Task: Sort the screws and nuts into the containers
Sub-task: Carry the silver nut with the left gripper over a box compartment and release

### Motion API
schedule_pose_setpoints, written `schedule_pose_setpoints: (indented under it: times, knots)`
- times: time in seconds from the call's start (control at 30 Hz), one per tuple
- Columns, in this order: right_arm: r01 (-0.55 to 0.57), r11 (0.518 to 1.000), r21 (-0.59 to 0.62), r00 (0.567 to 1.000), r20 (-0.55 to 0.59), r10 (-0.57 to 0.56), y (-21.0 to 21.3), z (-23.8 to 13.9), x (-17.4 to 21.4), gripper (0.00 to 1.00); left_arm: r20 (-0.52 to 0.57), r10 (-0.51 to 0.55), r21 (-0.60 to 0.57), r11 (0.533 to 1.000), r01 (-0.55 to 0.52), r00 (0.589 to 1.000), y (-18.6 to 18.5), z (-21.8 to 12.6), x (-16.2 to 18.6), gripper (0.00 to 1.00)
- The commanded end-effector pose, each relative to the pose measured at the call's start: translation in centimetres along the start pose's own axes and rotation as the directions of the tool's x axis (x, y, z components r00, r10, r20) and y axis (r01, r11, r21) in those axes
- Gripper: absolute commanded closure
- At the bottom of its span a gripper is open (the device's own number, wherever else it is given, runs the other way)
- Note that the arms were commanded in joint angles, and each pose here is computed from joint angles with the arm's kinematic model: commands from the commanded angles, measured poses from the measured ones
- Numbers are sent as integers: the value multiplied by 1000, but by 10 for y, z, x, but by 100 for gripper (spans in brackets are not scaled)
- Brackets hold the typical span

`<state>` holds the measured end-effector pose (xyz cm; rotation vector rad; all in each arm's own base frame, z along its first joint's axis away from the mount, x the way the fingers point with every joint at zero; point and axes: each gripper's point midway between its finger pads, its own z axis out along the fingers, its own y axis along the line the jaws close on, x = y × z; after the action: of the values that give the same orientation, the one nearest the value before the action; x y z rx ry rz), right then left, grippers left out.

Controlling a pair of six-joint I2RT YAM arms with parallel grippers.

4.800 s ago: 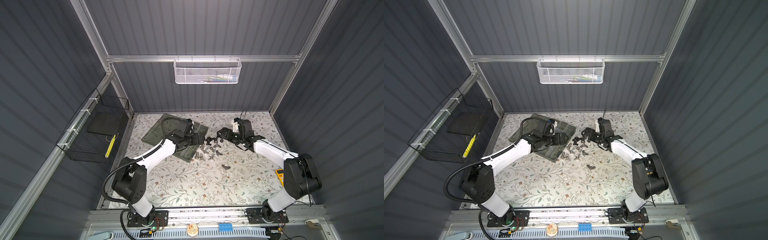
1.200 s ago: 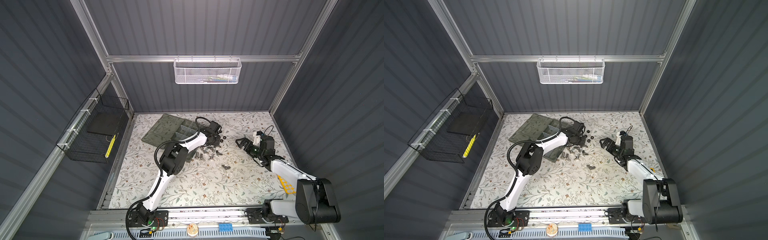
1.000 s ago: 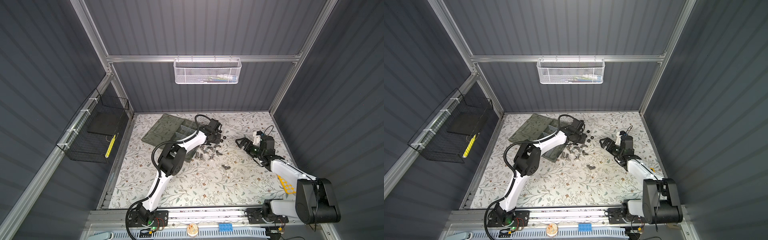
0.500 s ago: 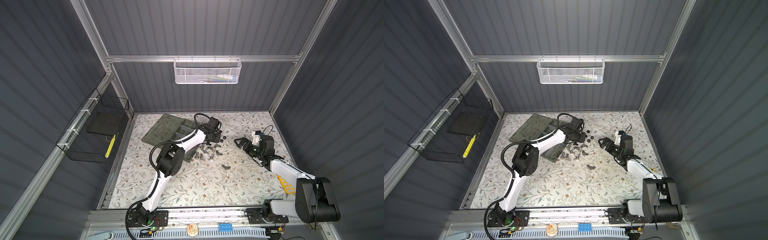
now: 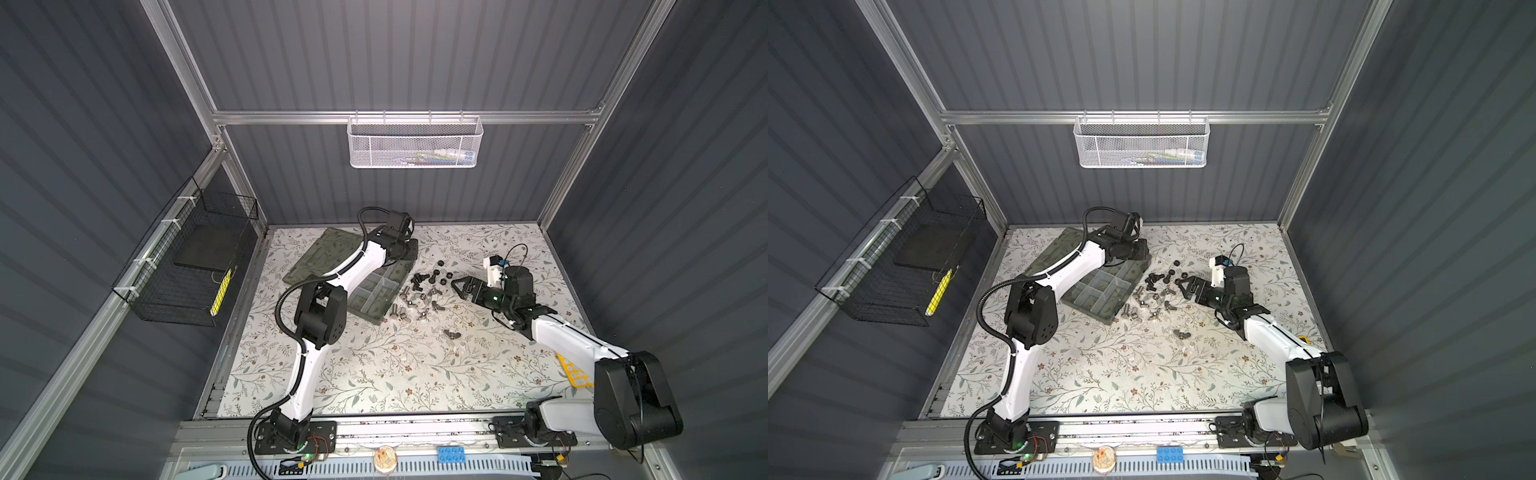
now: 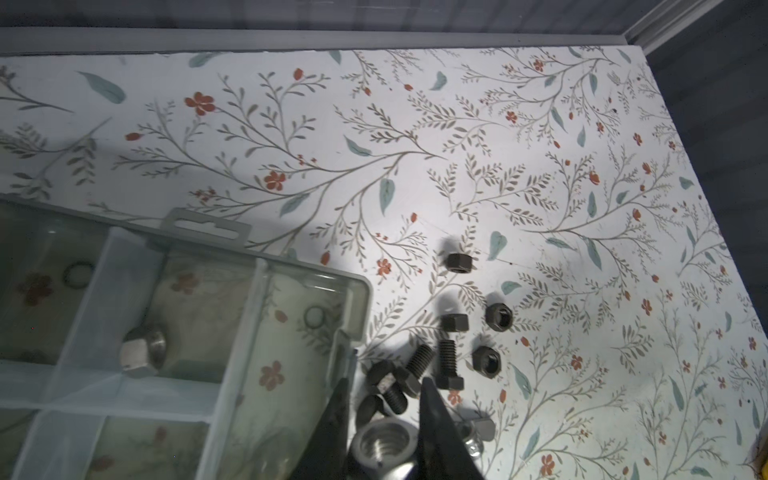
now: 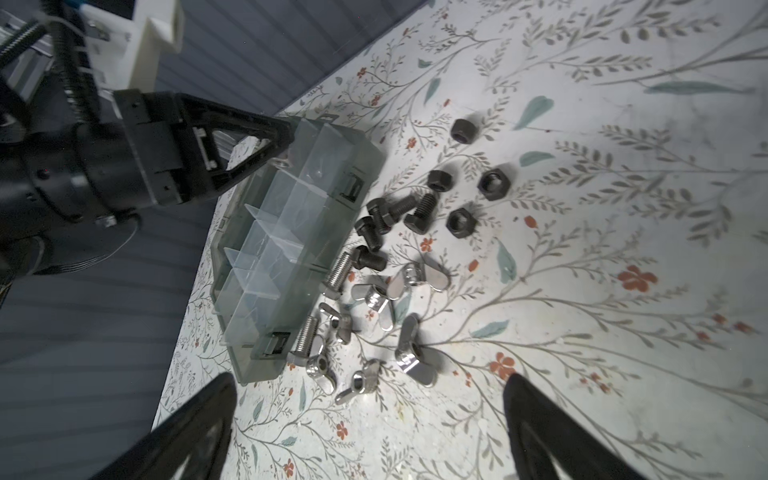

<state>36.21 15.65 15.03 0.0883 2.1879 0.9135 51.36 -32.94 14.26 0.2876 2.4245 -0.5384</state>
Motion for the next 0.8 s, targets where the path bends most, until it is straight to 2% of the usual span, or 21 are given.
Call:
schedule_pose_setpoints:
  times: [0.0, 0.37, 0.77]
  knots:
    - [33, 999, 2, 999, -3, -33, 8, 8, -8, 1, 52, -14, 23, 1000, 13, 999, 7, -14, -26, 76]
    - [14, 1000, -18, 999, -50, -15, 25, 35, -19, 1, 52, -71, -21, 997, 72, 996, 52, 9, -30, 76]
    - [-15, 1000, 5, 996, -87, 16, 13, 44, -2, 1, -1, -78, -90, 993, 77, 997, 83, 40, -1, 76]
